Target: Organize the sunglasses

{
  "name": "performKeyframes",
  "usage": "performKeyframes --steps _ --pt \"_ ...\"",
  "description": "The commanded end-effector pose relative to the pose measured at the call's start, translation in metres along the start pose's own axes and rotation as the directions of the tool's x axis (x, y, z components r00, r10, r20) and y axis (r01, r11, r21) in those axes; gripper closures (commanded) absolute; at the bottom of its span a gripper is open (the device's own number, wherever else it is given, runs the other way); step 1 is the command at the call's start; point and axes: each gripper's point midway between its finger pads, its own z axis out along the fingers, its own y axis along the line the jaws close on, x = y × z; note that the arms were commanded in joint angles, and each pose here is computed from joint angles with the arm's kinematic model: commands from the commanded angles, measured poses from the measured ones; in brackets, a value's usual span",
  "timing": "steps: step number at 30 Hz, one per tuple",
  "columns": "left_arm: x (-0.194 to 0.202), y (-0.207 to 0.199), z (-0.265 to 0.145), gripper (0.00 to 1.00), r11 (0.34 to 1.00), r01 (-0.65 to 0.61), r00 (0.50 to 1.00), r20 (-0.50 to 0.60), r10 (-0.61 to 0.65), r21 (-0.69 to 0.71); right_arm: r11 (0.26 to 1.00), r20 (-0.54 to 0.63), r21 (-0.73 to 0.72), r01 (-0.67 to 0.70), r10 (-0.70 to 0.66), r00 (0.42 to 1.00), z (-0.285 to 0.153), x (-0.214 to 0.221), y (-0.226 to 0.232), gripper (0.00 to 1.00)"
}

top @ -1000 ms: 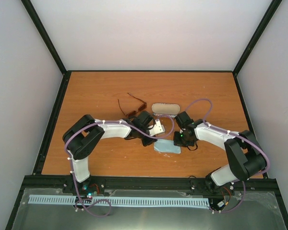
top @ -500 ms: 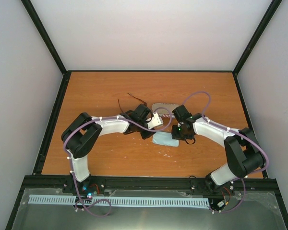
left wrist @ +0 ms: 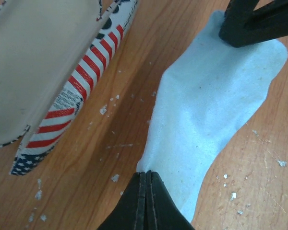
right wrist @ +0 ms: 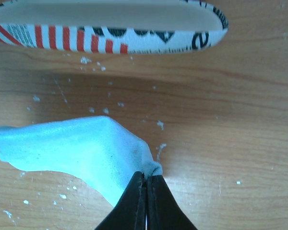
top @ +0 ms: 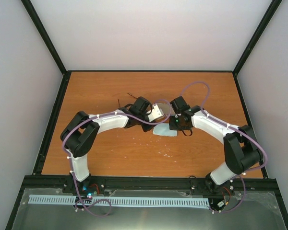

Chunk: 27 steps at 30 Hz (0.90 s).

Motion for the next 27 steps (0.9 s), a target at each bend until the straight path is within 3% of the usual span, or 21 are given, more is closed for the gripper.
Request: performKeyframes --steps 1,27 --pt "-0.018 0.012 -0.005 0.99 0.999 -0.028 0.999 0.029 0.028 -0.016 0.999 0.029 0.038 0.019 -0.020 0.999 -0.002 -0.019 -0.004 0.97" --pt "-0.034 0.090 0.001 1.00 0.998 0.009 0.999 0.043 -0.006 -0.056 1.000 0.058 0.008 0.027 -0.028 0.998 0.009 -0.094 -0.006 0.97"
